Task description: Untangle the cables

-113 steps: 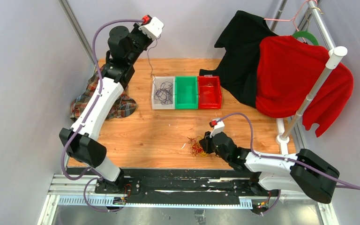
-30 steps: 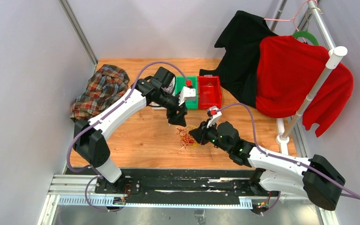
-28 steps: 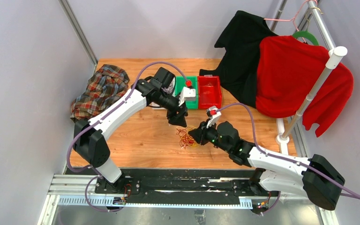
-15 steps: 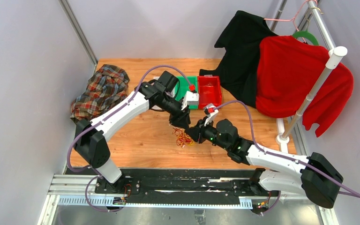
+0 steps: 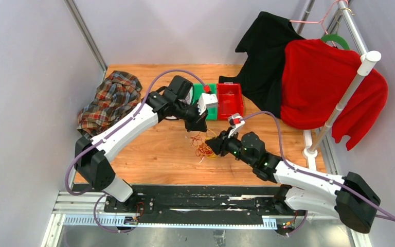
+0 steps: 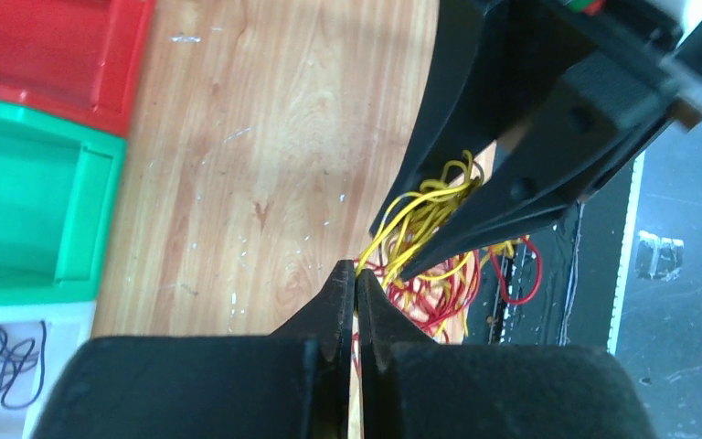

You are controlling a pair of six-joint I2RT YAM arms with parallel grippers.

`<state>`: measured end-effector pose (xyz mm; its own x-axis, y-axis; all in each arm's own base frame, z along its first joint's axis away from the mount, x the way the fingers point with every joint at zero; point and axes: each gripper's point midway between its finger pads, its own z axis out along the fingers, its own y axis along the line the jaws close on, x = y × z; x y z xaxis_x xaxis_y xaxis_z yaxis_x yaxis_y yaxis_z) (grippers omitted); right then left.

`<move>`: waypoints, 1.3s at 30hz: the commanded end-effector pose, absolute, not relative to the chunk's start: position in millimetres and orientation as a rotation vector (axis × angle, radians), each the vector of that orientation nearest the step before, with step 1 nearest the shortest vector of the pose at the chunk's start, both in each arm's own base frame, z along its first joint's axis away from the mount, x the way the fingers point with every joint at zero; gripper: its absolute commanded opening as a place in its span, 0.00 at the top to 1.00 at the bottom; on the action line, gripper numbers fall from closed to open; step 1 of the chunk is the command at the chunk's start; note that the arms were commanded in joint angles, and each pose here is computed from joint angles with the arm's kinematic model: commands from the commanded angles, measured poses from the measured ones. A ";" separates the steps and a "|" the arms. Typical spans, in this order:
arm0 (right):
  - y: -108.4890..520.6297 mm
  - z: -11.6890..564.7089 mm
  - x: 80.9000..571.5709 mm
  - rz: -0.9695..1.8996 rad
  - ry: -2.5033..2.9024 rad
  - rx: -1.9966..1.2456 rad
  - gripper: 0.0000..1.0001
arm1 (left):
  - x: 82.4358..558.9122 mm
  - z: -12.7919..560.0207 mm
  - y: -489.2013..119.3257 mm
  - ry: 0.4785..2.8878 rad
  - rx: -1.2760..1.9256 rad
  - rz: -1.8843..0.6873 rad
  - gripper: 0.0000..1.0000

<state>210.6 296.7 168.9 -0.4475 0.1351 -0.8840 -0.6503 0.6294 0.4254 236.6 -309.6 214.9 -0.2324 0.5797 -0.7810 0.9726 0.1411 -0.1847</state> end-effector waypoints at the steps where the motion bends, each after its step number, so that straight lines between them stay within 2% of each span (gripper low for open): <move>1: 264.9 174.6 224.1 0.848 1.791 -0.268 0.67 | 244.2 231.7 -301.1 1.916 1.361 -0.853 0.99; 7: 249.8 211.4 231.1 0.805 1.689 -0.214 0.50 | 239.1 229.0 -287.8 1.956 1.324 -0.803 0.99; 15: 273.9 222.8 232.4 0.848 1.675 -0.312 0.46 | 233.1 238.1 -286.9 1.974 1.278 -0.836 0.99; 32: 317.2 217.5 255.3 0.882 1.674 -0.342 0.44 | 209.4 281.3 -283.0 1.882 1.310 -0.915 0.99; 39: 337.3 189.7 274.9 0.869 1.729 -0.302 0.50 | 182.0 330.9 -288.1 1.761 1.340 -1.064 0.99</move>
<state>262.2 324.6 186.4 -0.3542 0.1771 -0.9183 -0.6102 0.7003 0.3704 209.4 -285.3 283.7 -0.2971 0.4939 -0.8172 0.9491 0.2464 -0.1961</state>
